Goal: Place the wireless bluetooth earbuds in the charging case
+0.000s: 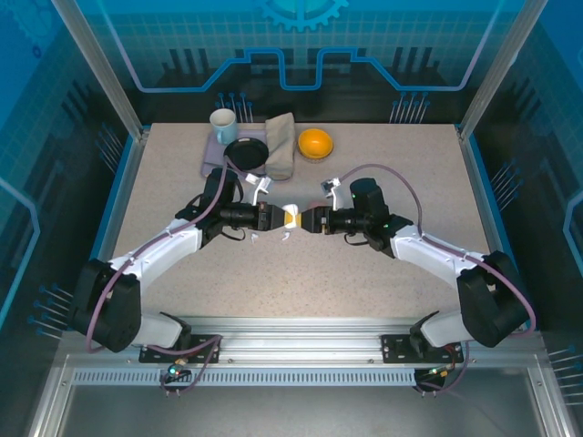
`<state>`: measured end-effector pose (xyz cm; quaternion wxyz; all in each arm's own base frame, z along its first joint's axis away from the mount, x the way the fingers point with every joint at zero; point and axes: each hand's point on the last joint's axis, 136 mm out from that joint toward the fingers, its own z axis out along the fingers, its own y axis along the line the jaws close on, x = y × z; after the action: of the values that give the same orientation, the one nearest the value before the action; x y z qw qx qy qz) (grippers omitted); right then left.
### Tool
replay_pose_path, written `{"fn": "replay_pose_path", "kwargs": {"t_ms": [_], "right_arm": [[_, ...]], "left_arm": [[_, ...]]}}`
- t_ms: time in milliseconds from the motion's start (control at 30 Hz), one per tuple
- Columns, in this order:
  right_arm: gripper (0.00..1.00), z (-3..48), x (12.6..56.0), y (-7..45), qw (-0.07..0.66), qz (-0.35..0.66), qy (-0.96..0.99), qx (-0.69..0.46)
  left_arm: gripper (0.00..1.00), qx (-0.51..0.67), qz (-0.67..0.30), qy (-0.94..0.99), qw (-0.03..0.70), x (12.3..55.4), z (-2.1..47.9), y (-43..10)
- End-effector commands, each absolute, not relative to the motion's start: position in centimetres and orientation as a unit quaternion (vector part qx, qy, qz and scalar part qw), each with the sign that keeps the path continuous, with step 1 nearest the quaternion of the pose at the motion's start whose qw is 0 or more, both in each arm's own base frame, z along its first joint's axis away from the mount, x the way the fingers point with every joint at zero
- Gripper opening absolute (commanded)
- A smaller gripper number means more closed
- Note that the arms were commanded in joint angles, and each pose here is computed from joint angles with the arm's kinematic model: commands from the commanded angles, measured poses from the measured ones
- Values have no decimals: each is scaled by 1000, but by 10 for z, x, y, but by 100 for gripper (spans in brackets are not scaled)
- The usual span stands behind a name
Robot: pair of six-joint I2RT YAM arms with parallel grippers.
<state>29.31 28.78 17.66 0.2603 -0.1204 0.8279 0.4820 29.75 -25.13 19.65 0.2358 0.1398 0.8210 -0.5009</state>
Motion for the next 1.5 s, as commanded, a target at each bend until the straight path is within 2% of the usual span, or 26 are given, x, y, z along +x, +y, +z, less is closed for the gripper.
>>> {"fn": "replay_pose_path", "kwargs": {"t_ms": [0,233,567,733,1200,1467], "right_arm": [[52,132,294,270,230,430,870,-73],[51,109,313,239,219,409,886,-2],[51,192,296,258,267,507,816,-78],[48,211,298,268,273,522,802,-92],[41,211,308,297,262,531,799,-107],[30,204,314,301,260,534,798,-103]], "left_arm": [[0,168,-526,787,276,303,232,-256],[0,168,-526,786,279,300,234,-254],[0,166,-533,781,279,301,232,-256],[0,166,-537,778,281,302,236,-256],[0,164,-542,773,285,303,241,-257],[0,165,-545,770,288,302,245,-257]]}}
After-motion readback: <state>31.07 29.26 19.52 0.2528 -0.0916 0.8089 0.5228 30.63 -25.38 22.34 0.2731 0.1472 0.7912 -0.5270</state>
